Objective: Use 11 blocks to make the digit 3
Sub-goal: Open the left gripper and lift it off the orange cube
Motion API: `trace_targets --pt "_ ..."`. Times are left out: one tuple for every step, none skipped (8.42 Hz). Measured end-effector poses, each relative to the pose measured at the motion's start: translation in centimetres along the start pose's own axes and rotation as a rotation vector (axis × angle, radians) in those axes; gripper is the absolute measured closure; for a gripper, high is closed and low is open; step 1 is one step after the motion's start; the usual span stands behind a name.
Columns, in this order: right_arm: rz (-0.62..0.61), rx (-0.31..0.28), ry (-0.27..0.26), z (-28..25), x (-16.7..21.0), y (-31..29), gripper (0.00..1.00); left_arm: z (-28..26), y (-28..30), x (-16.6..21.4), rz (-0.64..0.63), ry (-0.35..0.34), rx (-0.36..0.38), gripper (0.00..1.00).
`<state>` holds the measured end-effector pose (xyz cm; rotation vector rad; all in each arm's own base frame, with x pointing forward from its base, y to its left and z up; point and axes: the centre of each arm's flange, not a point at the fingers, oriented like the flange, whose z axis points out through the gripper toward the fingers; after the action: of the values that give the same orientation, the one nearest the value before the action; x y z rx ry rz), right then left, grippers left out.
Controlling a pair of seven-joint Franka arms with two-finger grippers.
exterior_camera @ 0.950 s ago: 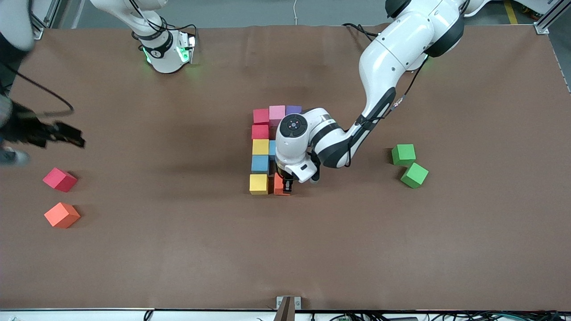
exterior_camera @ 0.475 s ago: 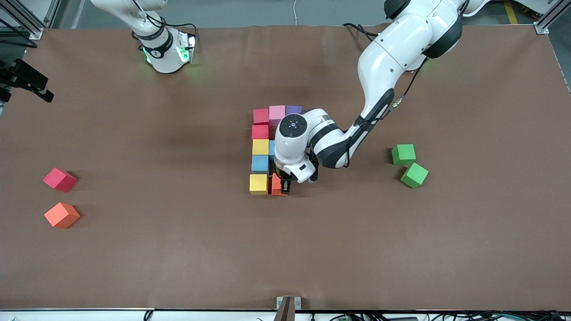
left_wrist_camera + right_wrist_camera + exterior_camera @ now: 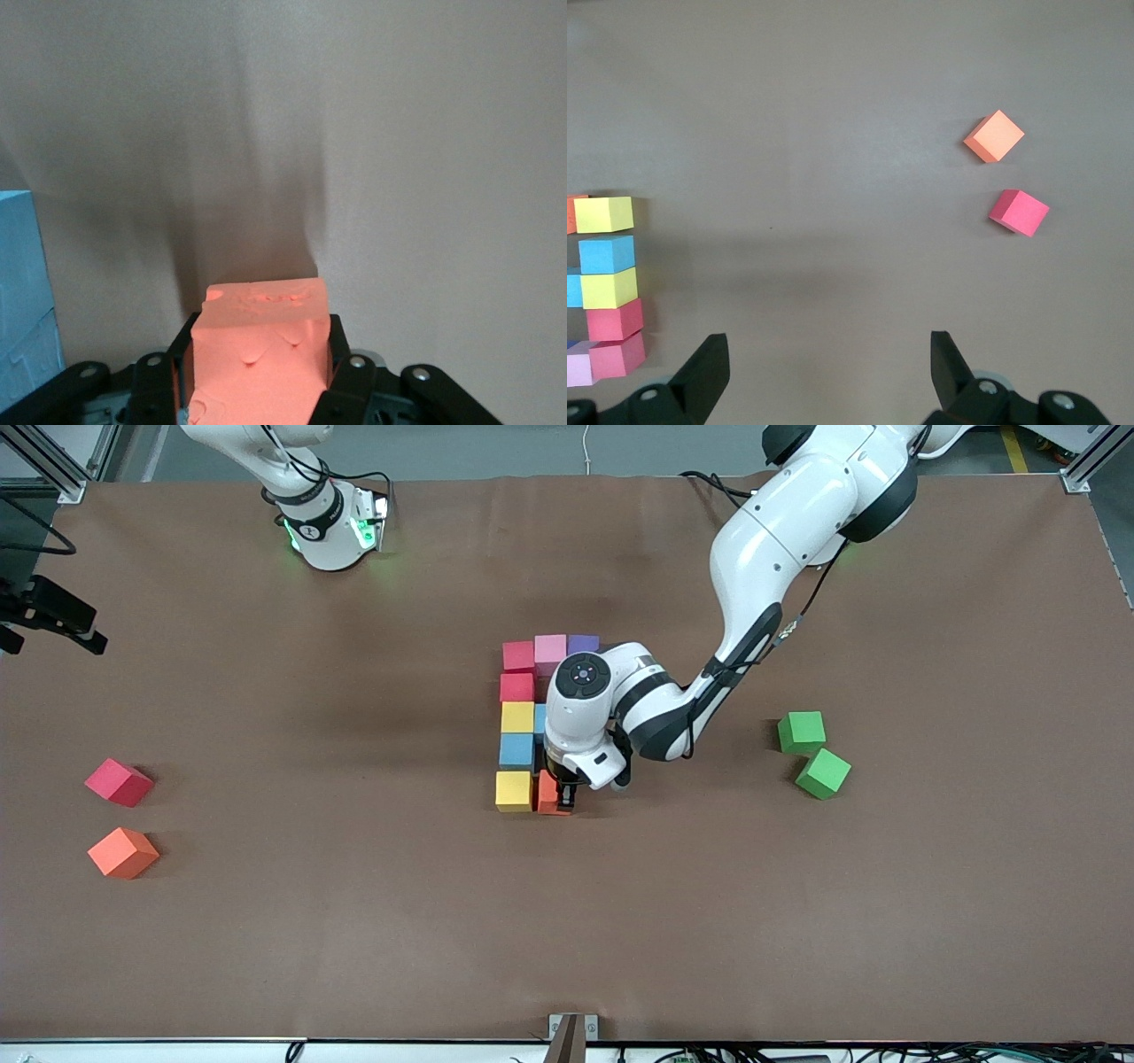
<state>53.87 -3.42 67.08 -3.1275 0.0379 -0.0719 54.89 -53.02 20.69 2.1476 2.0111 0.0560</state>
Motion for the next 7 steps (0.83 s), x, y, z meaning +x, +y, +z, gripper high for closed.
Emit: trace_targets --pt "-0.005 0.0 0.003 -0.1 0.0 0.2 0.0 0.0 0.0 0.0 0.0 0.0 0.0 0.43" --pt "-0.008 -0.001 0.005 -0.2 0.0 0.0 0.0 0.0 0.0 0.0 0.0 0.0 0.0 0.43" --pt "-0.011 0.0 0.004 -0.3 0.0 -0.1 0.0 0.0 0.0 0.0 0.0 0.0 0.0 0.43" --pt "-0.014 0.0 0.003 -0.3 0.0 -0.3 0.0 0.0 0.0 0.0 0.0 -0.001 -0.001 0.43" --pt "-0.016 0.0 0.002 -0.3 0.0 -0.4 0.0 0.0 0.0 0.0 0.0 -0.001 -0.001 0.43" --pt "-0.021 0.0 0.002 -0.2 0.0 -0.6 0.0 0.0 0.0 0.0 0.0 -0.001 -0.001 0.43" --pt "-0.03 0.0 0.002 -0.2 0.0 -1.1 0.0 0.0 0.0 0.0 0.0 -0.002 -0.001 0.43"
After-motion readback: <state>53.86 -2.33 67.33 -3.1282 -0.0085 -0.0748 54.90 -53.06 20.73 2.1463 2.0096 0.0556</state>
